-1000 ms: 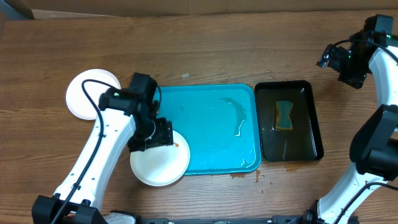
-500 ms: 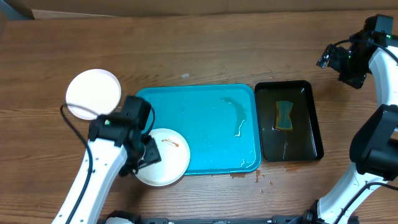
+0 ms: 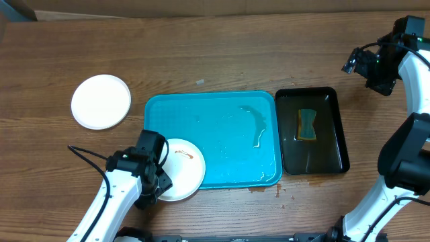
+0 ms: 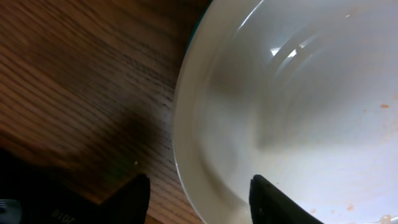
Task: Clean dirty plates on tray and stack at the side
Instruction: 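Move the left gripper to the remaining white plate on the tray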
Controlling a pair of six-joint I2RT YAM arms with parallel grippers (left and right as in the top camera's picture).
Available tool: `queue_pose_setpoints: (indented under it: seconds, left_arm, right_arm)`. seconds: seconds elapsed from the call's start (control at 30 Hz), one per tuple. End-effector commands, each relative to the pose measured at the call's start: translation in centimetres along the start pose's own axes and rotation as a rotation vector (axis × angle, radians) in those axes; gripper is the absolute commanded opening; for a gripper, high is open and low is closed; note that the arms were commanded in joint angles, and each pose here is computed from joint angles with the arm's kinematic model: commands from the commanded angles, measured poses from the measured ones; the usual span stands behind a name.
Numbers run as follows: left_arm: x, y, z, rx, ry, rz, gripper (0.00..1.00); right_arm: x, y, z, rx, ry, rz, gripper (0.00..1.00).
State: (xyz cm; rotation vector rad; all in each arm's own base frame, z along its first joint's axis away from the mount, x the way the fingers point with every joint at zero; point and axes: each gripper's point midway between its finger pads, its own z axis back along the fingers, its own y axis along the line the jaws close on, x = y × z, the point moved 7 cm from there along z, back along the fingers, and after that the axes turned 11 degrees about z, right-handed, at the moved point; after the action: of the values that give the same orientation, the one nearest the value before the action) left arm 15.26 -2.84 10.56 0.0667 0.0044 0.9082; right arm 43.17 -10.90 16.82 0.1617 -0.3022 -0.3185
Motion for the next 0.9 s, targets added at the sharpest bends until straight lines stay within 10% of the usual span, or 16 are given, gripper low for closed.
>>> queue_pose_setpoints:
  seconds: [0.0,0.33,0.87]
  left_arm:
    - [-0.5,0.2,-0.9,-0.021,0.037,0.039,0.47]
    - [-0.1,-1.6,-0.9,-0.134,0.019,-0.079,0.05]
    - [1.8,-7.7,0.3,-0.478,-0.087,-0.225,0.11]
  right_arm:
    - [0.4,0.4,1.2,0.007,-0.037,0.009,1.0]
    - [0.4,0.4,1.2,0.007,-0.037,0.009,1.0]
    - [0.4,0.4,1.2,0.007,-0.037,0.009,1.0]
